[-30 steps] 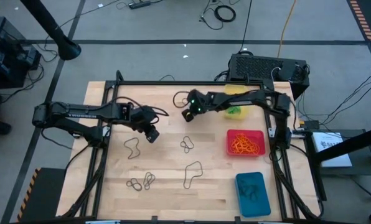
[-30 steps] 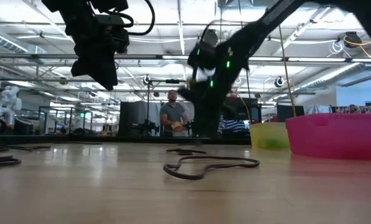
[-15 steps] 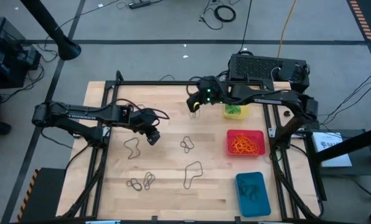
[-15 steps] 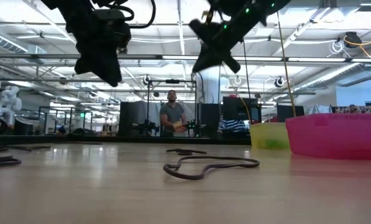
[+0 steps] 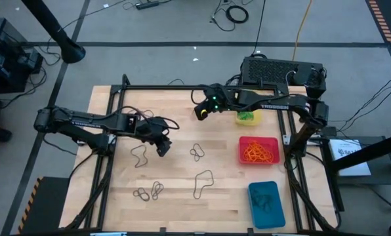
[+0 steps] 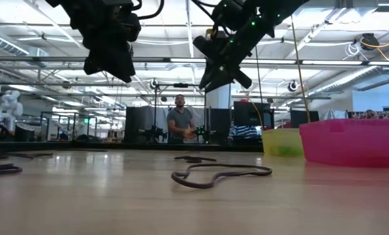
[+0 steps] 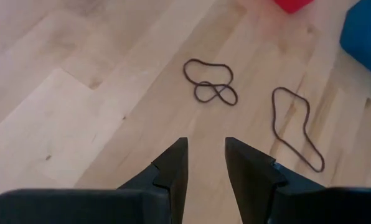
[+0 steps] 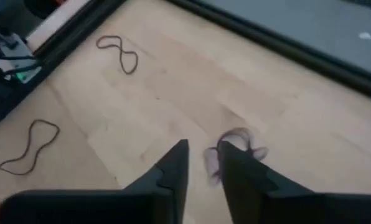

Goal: Sort rubber bands into baskets
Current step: Put the violet rubber band into the blue bin

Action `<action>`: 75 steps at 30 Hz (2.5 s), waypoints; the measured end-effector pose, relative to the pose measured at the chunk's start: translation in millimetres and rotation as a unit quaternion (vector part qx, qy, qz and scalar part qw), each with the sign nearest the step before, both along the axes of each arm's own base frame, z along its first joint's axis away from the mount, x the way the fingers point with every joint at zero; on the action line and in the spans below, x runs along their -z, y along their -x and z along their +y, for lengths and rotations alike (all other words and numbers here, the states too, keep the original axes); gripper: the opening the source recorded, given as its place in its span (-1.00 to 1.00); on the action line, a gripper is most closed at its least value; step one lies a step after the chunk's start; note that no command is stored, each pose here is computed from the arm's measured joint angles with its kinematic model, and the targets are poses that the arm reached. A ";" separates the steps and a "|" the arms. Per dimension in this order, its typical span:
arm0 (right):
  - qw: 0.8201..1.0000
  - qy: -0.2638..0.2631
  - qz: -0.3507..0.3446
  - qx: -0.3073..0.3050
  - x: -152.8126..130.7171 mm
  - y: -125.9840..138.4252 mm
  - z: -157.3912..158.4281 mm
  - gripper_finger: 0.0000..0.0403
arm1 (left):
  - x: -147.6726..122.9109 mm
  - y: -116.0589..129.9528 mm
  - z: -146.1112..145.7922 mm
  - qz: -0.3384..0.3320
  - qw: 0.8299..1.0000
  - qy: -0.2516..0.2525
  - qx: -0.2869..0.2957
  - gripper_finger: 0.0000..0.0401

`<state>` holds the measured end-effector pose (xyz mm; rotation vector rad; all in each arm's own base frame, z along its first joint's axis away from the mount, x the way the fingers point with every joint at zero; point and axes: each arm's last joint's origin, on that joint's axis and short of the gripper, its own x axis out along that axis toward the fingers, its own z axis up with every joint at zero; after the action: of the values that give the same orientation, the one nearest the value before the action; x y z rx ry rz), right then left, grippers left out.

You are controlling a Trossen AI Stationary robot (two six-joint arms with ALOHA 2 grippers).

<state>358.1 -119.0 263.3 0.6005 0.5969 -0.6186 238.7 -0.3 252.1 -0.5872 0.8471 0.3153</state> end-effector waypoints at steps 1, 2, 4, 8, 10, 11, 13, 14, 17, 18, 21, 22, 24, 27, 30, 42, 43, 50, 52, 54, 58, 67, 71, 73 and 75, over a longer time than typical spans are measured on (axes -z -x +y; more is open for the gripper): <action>1.000 -0.005 0.002 0.002 1.5 -0.2 0.0 -0.57 | 0.0 0.0 -1.0 0.000 1.000 0.000 0.002 -0.44; 1.000 -0.010 0.009 0.004 3.1 0.5 0.3 -0.51 | 0.0 0.0 -2.0 0.000 1.000 0.000 0.004 -0.44; 1.000 -0.014 0.019 0.007 4.8 1.9 0.4 -0.40 | 0.0 0.1 -3.8 0.000 1.000 0.000 0.008 -0.44; 0.999 -0.006 0.036 0.018 6.2 4.4 -1.0 -0.20 | 0.0 0.2 -6.6 0.000 1.000 -0.007 0.008 -0.44; 0.998 0.005 0.050 0.022 12.0 2.6 -2.5 -0.14 | 0.0 0.3 -8.0 0.000 1.000 -0.007 -0.001 -0.44; 0.998 0.005 0.056 0.021 15.6 1.2 -3.1 -0.11 | 0.0 0.3 -8.4 0.000 1.000 -0.009 -0.004 -0.44; 0.996 -0.002 0.082 0.018 29.1 -2.1 -3.9 -0.07 | 0.0 0.3 -9.9 -0.001 1.000 -0.007 -0.010 -0.44; 0.996 -0.007 0.092 0.018 37.8 -5.3 -3.8 -0.06 | 0.0 0.4 -10.2 -0.001 1.000 -0.007 -0.013 -0.44; 0.991 -0.032 0.125 0.030 66.8 -13.7 -3.7 -0.05 | 0.0 0.5 -11.8 -0.001 1.000 -0.009 -0.012 -0.44; 0.990 -0.038 0.134 0.033 76.5 -16.1 -4.3 -0.05 | 0.0 0.5 -12.2 -0.001 1.000 -0.011 -0.012 -0.44; 0.985 -0.053 0.160 0.038 99.4 -20.8 -3.1 -0.05 | 0.0 0.7 -14.1 -0.001 1.000 -0.013 -0.009 -0.44; 0.984 -0.056 0.167 0.037 105.2 -21.9 -2.7 -0.05 | 0.0 0.7 -14.3 -0.001 1.000 -0.013 -0.009 -0.44; 0.981 -0.058 0.183 0.034 114.4 -23.3 0.4 -0.05 | 0.3 1.0 -14.2 0.001 1.000 -0.014 -0.010 -0.44; 0.977 -0.065 0.199 0.029 126.4 -26.3 8.7 -0.05 | 0.4 1.2 -14.0 0.002 1.000 -0.016 -0.011 -0.44; 0.975 -0.063 0.211 0.033 134.0 -28.9 16.1 -0.05 | 0.5 1.2 -13.8 0.002 1.000 -0.019 -0.014 -0.44; 0.978 -0.052 0.202 0.021 129.6 -32.1 11.0 -0.86 | 0.6 1.1 -13.6 0.002 1.000 -0.022 -0.016 -0.44; 0.977 -0.048 0.206 0.014 125.3 -31.0 11.0 -0.93 | 0.6 1.2 -13.6 0.002 1.000 -0.022 -0.016 -0.44; 0.985 -0.027 0.170 -0.001 57.1 -25.1 18.1 -0.99 | 0.3 1.0 -13.6 0.001 1.000 -0.025 -0.012 -0.44; 0.990 -0.023 0.142 0.000 34.0 -21.4 24.4 -0.99 | 0.4 1.0 -13.6 0.002 1.000 -0.028 -0.008 -0.44; 0.993 -0.018 0.118 -0.005 10.4 -15.3 31.0 -1.00 | -0.2 0.5 -13.7 -0.002 0.999 -0.033 -0.002 -0.44; 0.996 -0.006 0.093 -0.006 -15.3 -3.1 36.3 -1.00 | -0.6 0.0 -13.7 -0.005 0.999 -0.038 0.004 -0.44; 0.992 0.017 0.129 -0.007 18.8 -22.1 28.7 -0.83 | -0.8 0.1 -19.9 -0.007 0.999 -0.037 0.018 -0.44; 0.984 0.049 0.162 -0.049 48.4 -37.0 24.2 -0.54 | -0.8 0.5 -22.9 -0.007 0.999 -0.037 0.024 -0.44; 0.979 0.054 0.185 -0.062 64.8 -41.7 21.1 -0.38 | -0.4 1.1 -24.2 -0.004 0.999 -0.037 0.027 -0.44; 0.975 0.047 0.206 -0.063 83.1 -45.1 17.1 -0.22 | 0.0 1.6 -25.0 -0.001 0.999 -0.037 0.029 -0.44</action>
<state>403.2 -101.9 180.3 0.3407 0.9815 -0.6513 237.1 -25.3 252.1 -0.4927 0.8459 0.2934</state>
